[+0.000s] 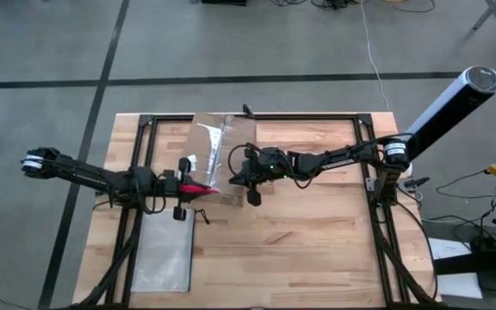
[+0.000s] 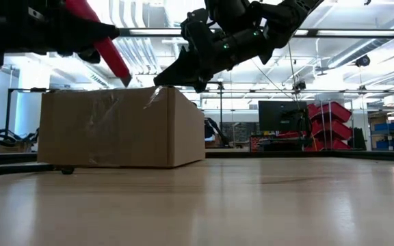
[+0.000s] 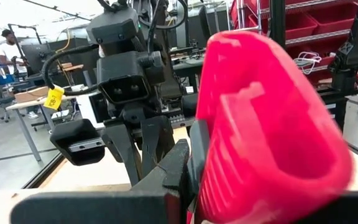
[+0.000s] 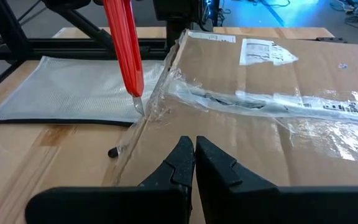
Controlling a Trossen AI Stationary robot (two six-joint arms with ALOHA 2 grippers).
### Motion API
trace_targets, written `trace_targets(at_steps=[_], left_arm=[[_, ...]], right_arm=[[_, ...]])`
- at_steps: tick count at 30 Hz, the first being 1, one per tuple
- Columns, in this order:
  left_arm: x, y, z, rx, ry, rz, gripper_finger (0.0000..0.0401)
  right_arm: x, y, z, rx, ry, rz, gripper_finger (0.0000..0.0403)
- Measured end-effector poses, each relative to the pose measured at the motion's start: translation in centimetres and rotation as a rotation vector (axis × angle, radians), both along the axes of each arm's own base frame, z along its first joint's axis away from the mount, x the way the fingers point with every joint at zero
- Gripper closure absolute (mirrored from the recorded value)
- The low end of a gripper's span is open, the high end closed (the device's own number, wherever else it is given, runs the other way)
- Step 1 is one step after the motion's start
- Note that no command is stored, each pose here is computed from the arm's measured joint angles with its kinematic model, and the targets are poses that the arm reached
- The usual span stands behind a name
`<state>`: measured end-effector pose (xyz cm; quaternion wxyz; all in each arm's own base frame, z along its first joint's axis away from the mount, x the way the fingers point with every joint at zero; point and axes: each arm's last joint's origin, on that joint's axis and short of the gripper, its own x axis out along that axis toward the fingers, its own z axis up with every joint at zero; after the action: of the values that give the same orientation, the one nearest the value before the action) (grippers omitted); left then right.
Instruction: Unpack boxes
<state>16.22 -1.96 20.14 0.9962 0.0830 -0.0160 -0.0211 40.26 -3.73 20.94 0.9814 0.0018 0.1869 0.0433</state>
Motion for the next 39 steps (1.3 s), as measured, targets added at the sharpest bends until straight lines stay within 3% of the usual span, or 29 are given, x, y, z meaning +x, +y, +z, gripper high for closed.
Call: trace_targets(at_steps=[17, 39], left_arm=[[-0.3, 0.1, -0.4, 0.1, 0.057, 0.013, 0.0369], [0.2, 0.3, 2.4, 0.146, 0.323, 0.087, 0.0369]], right_arm=[[-0.6, -0.7, -1.1, 0.033, 0.057, -0.032, 0.0403], [-1.2, -2.0, -1.7, 0.06, 0.073, -0.087, 0.0403]])
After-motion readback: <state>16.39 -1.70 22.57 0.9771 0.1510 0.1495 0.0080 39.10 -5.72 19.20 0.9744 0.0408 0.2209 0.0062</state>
